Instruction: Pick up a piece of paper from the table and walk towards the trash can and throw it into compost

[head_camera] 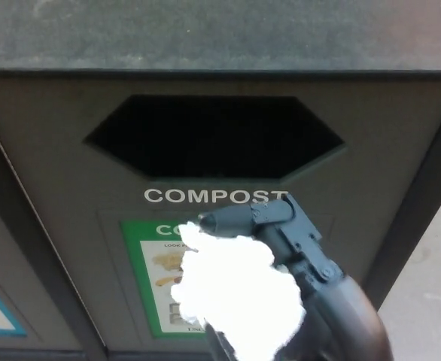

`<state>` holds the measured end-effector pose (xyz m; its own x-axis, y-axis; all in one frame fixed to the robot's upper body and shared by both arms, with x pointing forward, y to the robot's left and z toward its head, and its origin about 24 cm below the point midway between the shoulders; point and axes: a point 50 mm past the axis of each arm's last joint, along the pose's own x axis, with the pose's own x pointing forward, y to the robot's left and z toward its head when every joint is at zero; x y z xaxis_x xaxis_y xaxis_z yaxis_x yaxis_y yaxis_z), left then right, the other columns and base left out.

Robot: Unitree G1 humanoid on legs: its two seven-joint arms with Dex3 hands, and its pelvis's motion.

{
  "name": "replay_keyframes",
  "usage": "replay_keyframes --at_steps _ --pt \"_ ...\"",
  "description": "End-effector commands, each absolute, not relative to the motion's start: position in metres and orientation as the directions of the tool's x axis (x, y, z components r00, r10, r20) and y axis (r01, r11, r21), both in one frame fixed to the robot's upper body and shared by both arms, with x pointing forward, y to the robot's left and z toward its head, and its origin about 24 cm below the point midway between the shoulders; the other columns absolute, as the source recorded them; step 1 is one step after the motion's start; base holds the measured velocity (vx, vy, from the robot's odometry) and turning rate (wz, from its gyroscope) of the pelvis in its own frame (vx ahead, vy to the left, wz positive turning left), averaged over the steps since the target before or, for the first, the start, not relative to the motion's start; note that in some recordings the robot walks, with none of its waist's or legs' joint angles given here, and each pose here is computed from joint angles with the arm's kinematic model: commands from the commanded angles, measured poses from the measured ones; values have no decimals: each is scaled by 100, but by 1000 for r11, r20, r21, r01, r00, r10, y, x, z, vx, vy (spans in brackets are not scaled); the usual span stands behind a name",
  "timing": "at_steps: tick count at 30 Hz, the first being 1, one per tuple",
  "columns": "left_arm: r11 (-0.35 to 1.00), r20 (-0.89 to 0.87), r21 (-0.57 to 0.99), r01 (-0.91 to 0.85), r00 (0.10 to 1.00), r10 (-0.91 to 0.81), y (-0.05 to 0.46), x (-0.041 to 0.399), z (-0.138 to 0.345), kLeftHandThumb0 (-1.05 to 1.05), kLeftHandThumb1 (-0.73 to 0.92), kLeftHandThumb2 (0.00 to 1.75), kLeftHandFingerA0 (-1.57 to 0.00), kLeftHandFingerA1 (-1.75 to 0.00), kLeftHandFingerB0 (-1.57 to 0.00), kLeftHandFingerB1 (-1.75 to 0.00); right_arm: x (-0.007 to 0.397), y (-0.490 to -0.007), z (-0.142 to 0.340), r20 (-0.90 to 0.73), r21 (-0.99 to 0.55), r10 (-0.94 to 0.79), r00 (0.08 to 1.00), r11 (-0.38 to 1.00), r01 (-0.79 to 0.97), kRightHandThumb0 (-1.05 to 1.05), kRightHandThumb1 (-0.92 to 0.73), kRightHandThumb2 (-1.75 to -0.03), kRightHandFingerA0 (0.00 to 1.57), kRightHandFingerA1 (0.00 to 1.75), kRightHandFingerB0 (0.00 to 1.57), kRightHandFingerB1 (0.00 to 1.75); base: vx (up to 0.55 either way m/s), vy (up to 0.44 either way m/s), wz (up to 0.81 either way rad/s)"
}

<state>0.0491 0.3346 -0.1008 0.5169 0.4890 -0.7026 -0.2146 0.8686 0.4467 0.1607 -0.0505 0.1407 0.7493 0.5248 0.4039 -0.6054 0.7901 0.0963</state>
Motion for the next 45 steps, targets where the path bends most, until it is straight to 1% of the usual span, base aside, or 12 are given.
replay_keyframes --at_steps 1,7,8,12,16,25,33,36,38,39,44,45 --pt "860 -673 460 -220 546 499 336 49 -96 5 69 75 -96 -70 -90 -69 200 -53 129 380 -99 468 798 878 -467 -6 -39 -142 110 148 104 136 0 0 0" --pt "864 -681 460 -204 544 491 336 49 -98 3 70 71 -96 -67 -89 -68 233 -58 119 365 -291 438 821 892 -347 -5 -34 -152 115 147 103 136 0 0 0" --pt "863 -680 458 -212 541 494 336 49 -98 4 67 79 -97 -68 -92 -67 238 -59 117 351 -306 433 831 891 -335 -2 -32 -150 112 153 99 141 0 0 0" --pt "862 -664 425 -276 553 504 338 58 -94 1 69 73 -95 -67 -88 -67 249 -63 115 338 -313 420 842 894 -320 3 -32 -157 109 151 101 142 0 0 0" --pt "854 -607 395 -338 602 519 338 74 -83 2 67 80 -92 -67 -85 -65 254 -63 115 341 -345 426 838 886 -310 -1 -31 -158 108 152 98 142 0 0 0" --pt "878 -612 397 -267 636 470 331 82 -84 5 64 88 -93 -68 -90 -67 259 -55 116 364 -418 464 807 856 -304 -5 -30 -158 116 147 104 142 0 0 0" --pt "872 -644 415 -261 592 484 333 73 -88 3 66 78 -91 -64 -87 -65 279 -51 115 289 -579 531 797 760 -296 -2 -34 -149 113 154 102 147 -64 -25 1" --pt "872 -648 414 -262 588 485 334 70 -89 5 63 84 -93 -67 -90 -67 293 -51 111 250 -664 543 802 699 -266 0 -36 -147 113 154 103 147 -30 -11 0" --pt "870 -649 419 -261 584 487 332 71 -90 4 64 84 -93 -66 -89 -67 305 -54 109 214 -731 544 811 640 -236 -3 -37 -146 105 164 99 151 0 0 0" --pt "872 -652 416 -259 583 484 331 71 -90 4 66 78 -91 -64 -86 -68 314 -57 107 206 -766 539 817 608 -208 -1 -41 -137 94 174 93 161 0 0 0" --pt "872 -652 416 -257 584 483 330 73 -90 4 65 81 -93 -64 -89 -65 327 -60 110 199 -794 531 823 580 -182 -4 -44 -141 99 175 90 158 0 0 0" --pt "873 -655 417 -254 581 482 330 73 -91 6 65 83 -91 -62 -86 -67 330 -60 112 198 -804 531 824 568 -174 -8 -47 -130 92 175 87 165 0 0 0"
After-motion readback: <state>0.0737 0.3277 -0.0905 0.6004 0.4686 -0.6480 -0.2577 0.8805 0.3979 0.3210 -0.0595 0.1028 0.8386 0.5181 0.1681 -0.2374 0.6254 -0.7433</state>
